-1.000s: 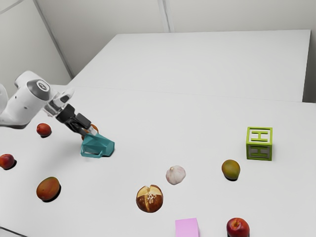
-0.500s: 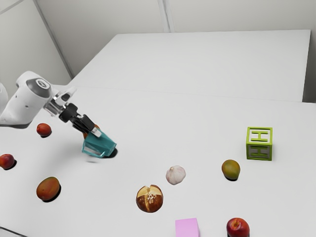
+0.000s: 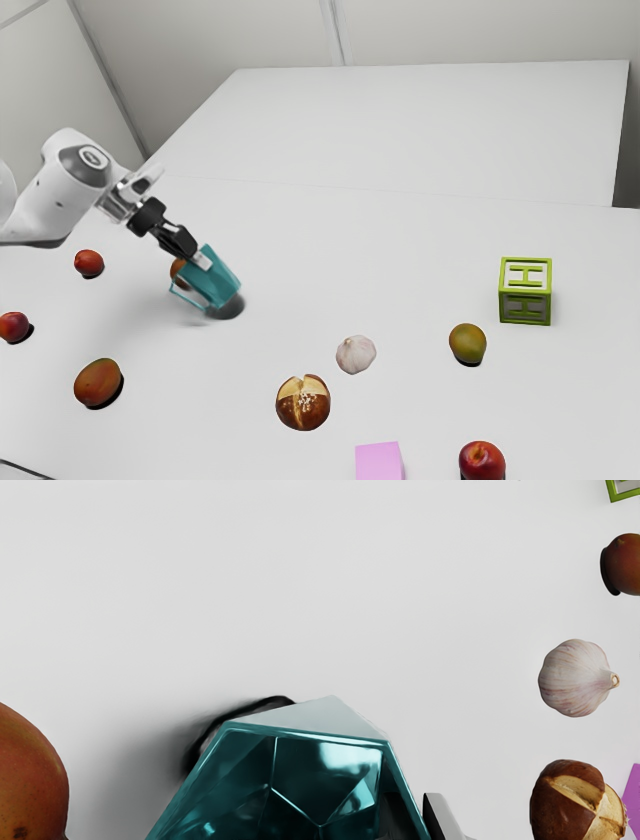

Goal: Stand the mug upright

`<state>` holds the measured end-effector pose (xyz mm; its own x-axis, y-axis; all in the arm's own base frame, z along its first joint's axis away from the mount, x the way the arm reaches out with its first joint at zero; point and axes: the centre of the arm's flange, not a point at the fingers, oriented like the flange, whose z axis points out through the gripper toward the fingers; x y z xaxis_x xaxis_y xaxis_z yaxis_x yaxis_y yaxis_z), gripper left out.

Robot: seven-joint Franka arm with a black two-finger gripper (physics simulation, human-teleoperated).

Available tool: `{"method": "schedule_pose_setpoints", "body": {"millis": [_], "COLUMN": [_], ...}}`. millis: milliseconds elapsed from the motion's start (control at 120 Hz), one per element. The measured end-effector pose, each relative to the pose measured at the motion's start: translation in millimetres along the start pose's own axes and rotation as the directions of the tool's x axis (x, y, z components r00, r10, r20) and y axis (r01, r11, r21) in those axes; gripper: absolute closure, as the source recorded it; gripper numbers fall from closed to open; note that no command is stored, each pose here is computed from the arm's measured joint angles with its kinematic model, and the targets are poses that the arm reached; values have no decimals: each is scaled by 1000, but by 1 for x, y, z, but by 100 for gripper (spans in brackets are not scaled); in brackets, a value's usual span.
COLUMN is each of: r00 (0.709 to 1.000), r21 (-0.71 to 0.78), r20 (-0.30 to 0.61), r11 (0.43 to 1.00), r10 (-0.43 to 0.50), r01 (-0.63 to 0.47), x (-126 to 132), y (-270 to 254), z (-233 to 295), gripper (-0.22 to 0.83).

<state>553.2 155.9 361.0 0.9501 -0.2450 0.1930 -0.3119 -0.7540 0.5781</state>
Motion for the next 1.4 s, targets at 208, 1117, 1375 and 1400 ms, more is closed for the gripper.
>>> {"method": "schedule_pose_setpoints", "body": {"millis": [208,1117,1375,1400], "r00": [993,953,969,971], "r21": [78,515,537,539], "r20": [77,295,245,240], "r11": [992,830,831,830], "r10": [93,62,15,13], "r01": [-99,-214,-149,-144], "x": [28,68,67,68], "y": [39,124,127,128], "z": [12,118,122,121], "gripper": [78,78,46,41]}}
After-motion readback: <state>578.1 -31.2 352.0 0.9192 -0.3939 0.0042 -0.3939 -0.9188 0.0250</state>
